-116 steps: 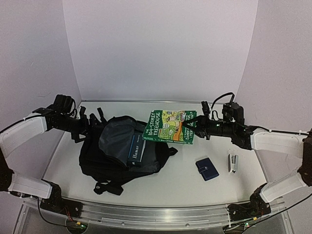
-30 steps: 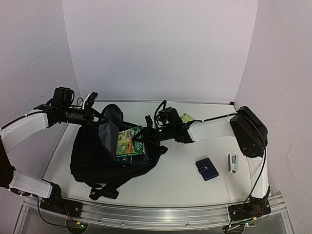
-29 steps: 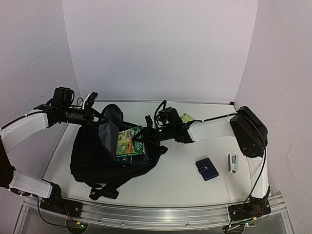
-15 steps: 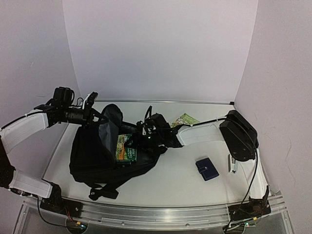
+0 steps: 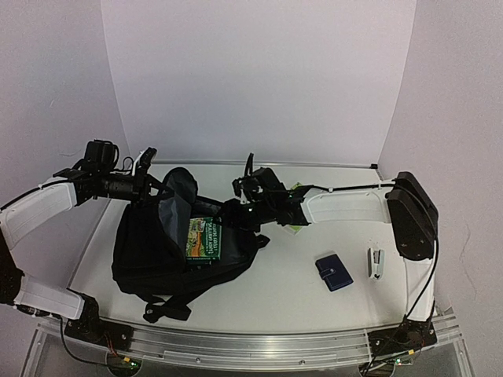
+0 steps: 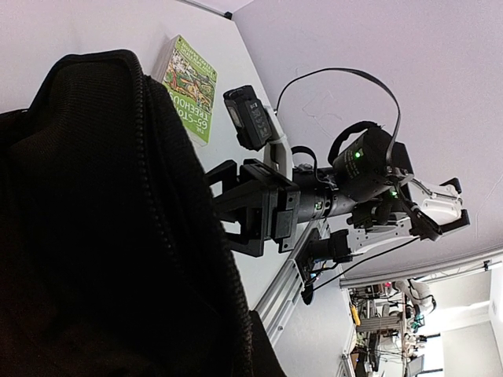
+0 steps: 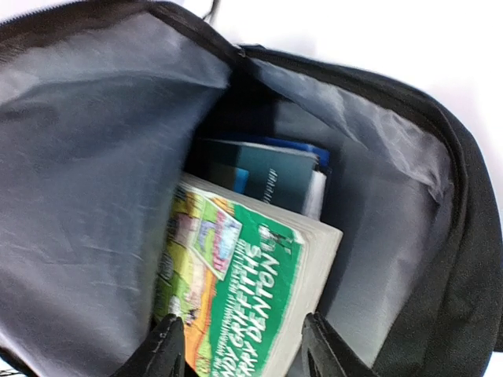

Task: Pack the student bag
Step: Place the book in the student bag.

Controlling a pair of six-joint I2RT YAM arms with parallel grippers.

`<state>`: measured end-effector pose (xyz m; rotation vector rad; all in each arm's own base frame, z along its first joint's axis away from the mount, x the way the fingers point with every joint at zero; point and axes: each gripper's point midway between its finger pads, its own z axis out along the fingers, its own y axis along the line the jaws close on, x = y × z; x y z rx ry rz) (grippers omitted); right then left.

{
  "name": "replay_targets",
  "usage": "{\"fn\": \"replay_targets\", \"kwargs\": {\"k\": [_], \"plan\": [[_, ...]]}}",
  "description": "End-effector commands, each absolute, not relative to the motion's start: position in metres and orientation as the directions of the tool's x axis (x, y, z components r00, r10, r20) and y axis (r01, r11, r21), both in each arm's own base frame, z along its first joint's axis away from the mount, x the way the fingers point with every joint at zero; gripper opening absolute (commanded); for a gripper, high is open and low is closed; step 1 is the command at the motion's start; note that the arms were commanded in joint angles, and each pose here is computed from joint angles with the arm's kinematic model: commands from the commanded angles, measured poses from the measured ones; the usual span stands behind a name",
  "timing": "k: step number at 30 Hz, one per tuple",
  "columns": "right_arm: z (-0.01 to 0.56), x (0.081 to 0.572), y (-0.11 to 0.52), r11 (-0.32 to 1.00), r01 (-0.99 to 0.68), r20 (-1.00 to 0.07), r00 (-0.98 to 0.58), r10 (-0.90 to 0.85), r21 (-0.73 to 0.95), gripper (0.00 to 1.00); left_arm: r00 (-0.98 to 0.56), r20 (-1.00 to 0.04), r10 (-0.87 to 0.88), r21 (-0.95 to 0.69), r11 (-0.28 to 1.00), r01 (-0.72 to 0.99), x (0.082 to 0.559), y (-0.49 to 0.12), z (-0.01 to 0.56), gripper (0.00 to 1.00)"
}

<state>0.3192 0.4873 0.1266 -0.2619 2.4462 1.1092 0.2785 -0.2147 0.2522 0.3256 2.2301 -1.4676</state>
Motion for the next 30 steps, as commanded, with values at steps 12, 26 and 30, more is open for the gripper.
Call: {"fn": "replay_targets", "kwargs": {"k": [12, 26, 30], "plan": [[0.092, 0.3, 0.51, 0.681, -0.352, -0.421, -0.904, -0.071, 0.642, 0.4, -0.826, -0.561, -0.048, -0.775, 0.382, 0.504, 0.274, -0.214, 0.275, 0.0], [0.08, 0.281, 0.565, 0.568, -0.426, -0.413, -0.896, -0.161, 0.704, 0.33, -0.831, -0.555, -0.046, -0.781, 0.373, 0.501, 0.277, -0.216, 0.272, 0.0], [0.093, 0.276, 0.581, 0.503, -0.45, -0.435, -0.887, -0.155, 0.738, 0.34, -0.835, -0.549, -0.045, -0.785, 0.37, 0.496, 0.277, -0.216, 0.27, 0.0]]}}
